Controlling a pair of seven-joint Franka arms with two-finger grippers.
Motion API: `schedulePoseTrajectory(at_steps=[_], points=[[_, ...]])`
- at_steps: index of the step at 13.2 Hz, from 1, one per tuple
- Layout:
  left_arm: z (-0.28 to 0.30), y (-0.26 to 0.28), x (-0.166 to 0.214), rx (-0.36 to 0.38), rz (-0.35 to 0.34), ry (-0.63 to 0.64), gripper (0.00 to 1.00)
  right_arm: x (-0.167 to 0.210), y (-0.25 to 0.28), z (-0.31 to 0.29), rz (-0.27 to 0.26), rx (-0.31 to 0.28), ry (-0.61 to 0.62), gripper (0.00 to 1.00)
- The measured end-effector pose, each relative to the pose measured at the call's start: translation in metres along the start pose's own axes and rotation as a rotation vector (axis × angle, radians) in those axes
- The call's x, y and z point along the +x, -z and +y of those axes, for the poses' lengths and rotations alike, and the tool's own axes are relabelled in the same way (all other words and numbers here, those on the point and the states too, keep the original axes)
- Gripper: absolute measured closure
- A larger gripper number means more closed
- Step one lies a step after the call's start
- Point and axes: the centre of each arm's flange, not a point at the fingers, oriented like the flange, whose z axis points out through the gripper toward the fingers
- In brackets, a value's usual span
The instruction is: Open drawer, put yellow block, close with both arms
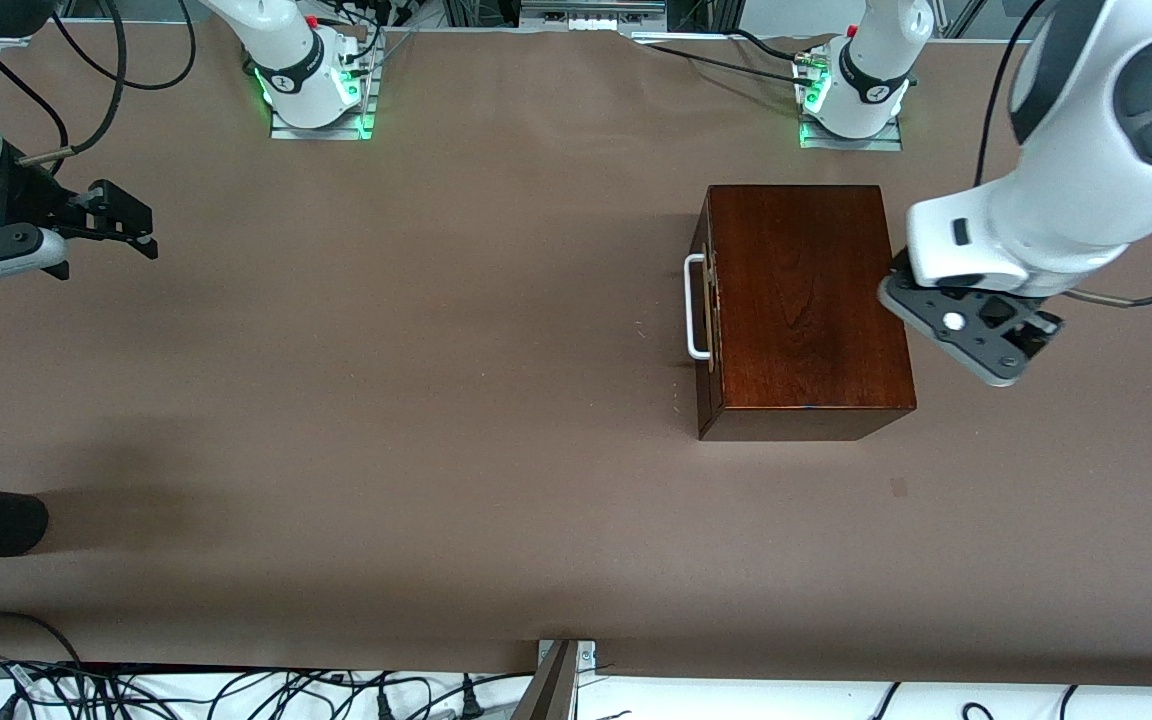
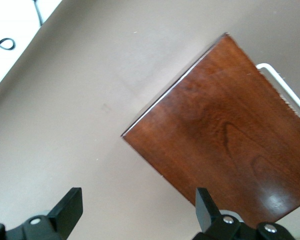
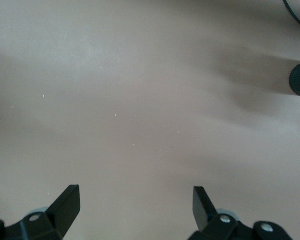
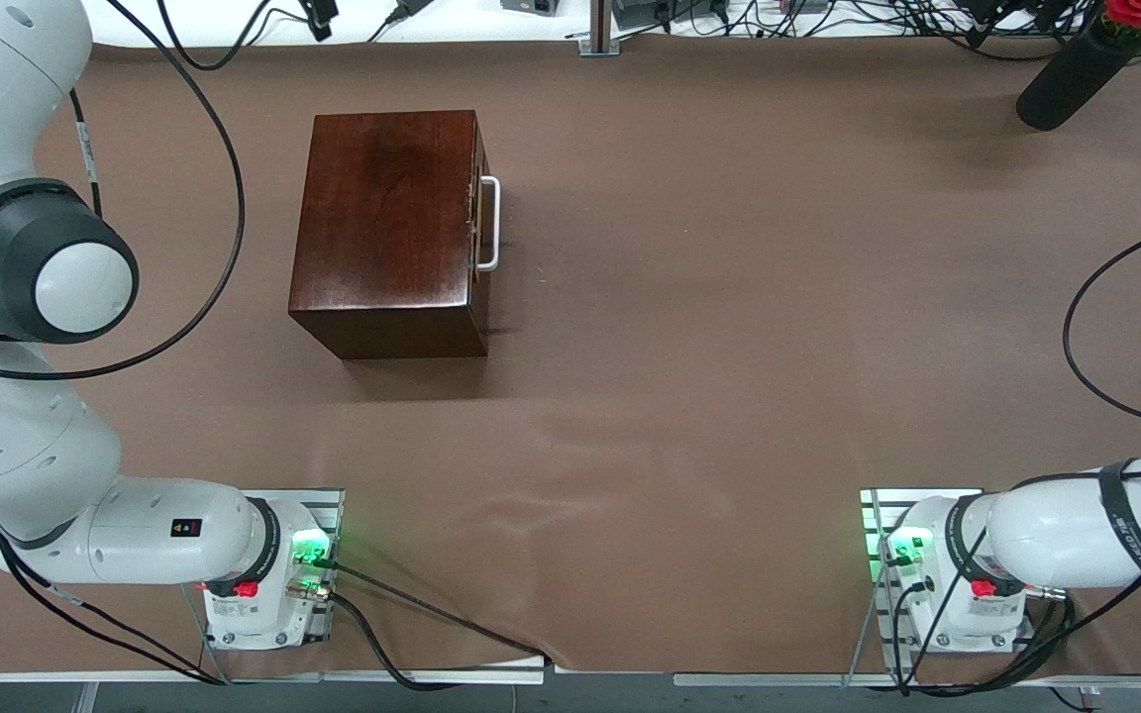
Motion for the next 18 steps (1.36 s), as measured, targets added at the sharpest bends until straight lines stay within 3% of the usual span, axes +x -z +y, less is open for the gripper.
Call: schedulePoseTrajectory(at_steps=[5,9,11,15,18], points=[[-0.034,0.014,-0.022,0.002,0.029,0.308,0.0,0.0,0.0,0.0,0.0,0.0,-0.001,0.0],[-0.08,-0.001,-0.065,-0.119,0.036,0.471,0.0,0.0,0.0,0.001,0.0,0.0,-0.002,0.0],[-0.098,-0.011,-0.096,-0.136,0.092,0.551,0.0,0.0,0.0,0.001,0.0,0.0,-0.002,0.0],[-0.07,-0.023,-0.139,-0.135,0.106,0.686,0.0,0.0,0.0,0.001,0.0,0.0,-0.003,0.0],[-0.054,-0.023,-0.145,-0.101,0.092,0.699,0.0,0.0,0.0,0.001,0.0,0.0,-0.003,0.0]])
